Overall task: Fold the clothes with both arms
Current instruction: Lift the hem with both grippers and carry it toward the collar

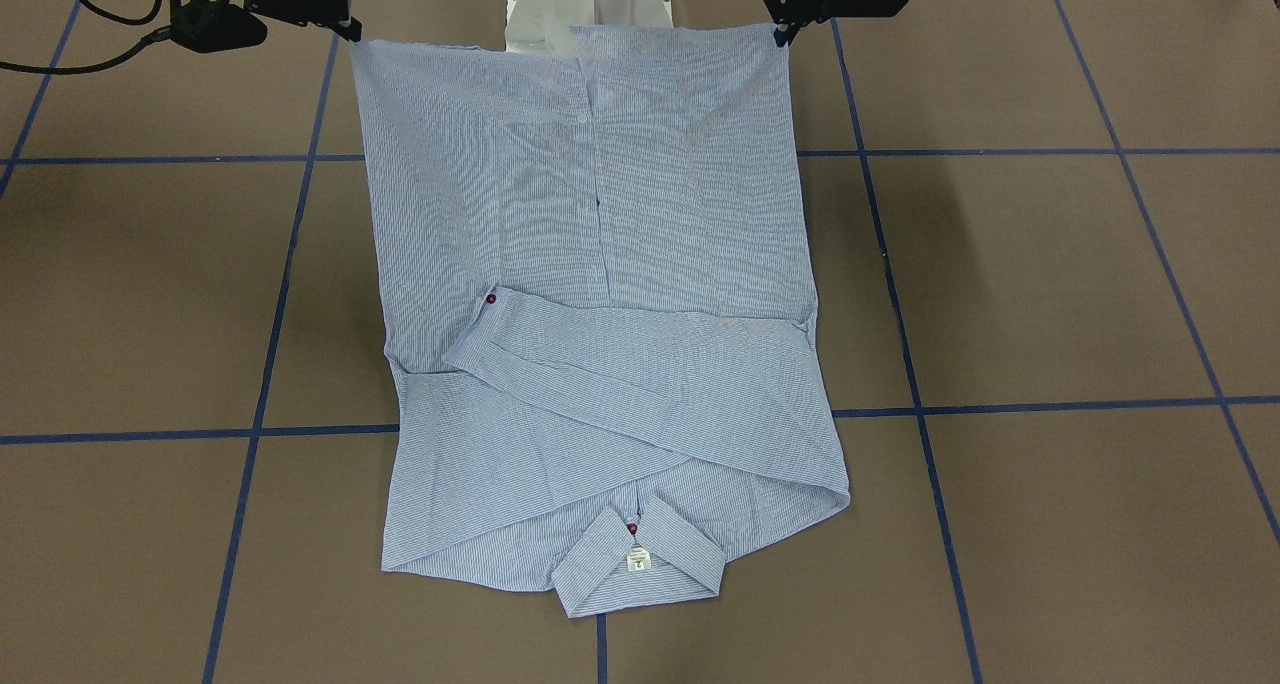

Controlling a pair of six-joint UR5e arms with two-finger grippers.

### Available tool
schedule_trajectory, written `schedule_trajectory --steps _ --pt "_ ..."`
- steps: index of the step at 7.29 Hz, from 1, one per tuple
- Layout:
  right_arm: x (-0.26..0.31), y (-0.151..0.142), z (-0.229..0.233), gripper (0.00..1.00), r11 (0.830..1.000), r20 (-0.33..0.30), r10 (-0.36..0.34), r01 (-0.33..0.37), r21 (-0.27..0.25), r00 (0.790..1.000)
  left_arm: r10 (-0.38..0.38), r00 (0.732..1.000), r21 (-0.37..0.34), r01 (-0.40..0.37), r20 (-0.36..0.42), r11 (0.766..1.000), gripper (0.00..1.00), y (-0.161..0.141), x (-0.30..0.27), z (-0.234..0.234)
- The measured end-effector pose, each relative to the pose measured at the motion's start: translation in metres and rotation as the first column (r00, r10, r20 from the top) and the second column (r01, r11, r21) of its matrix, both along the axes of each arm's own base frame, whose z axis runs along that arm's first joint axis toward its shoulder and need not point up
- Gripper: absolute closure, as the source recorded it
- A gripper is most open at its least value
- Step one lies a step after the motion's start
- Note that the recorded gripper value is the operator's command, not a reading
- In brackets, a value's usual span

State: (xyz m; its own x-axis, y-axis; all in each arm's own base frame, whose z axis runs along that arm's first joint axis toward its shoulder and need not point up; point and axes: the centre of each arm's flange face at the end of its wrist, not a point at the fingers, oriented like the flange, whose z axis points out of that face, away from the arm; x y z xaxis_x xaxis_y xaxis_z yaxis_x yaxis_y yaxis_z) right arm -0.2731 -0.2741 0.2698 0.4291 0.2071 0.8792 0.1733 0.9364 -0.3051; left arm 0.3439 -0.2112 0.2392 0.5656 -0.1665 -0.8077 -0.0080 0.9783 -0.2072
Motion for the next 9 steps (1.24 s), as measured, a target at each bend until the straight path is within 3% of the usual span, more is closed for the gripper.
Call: schedule_trajectory --steps 4,6,9 --pt "0.019 0.013 0.002 1.00 0.994 0.096 -0.104 0.107 -0.029 0.990 0.086 0.995 -0.038 -0.088 -0.044 0.995 1.00 0.019 -0.012 -0.017" --pt "0.029 0.005 0.023 1.00 0.996 0.127 -0.088 0.091 -0.015 0.988 0.096 0.994 -0.042 -0.098 -0.048 0.994 1.00 0.020 -0.009 -0.018" --pt "0.033 -0.032 0.047 1.00 1.000 0.122 -0.009 0.012 -0.022 0.993 0.087 0.996 -0.047 -0.088 -0.026 0.995 1.00 0.010 0.015 -0.012"
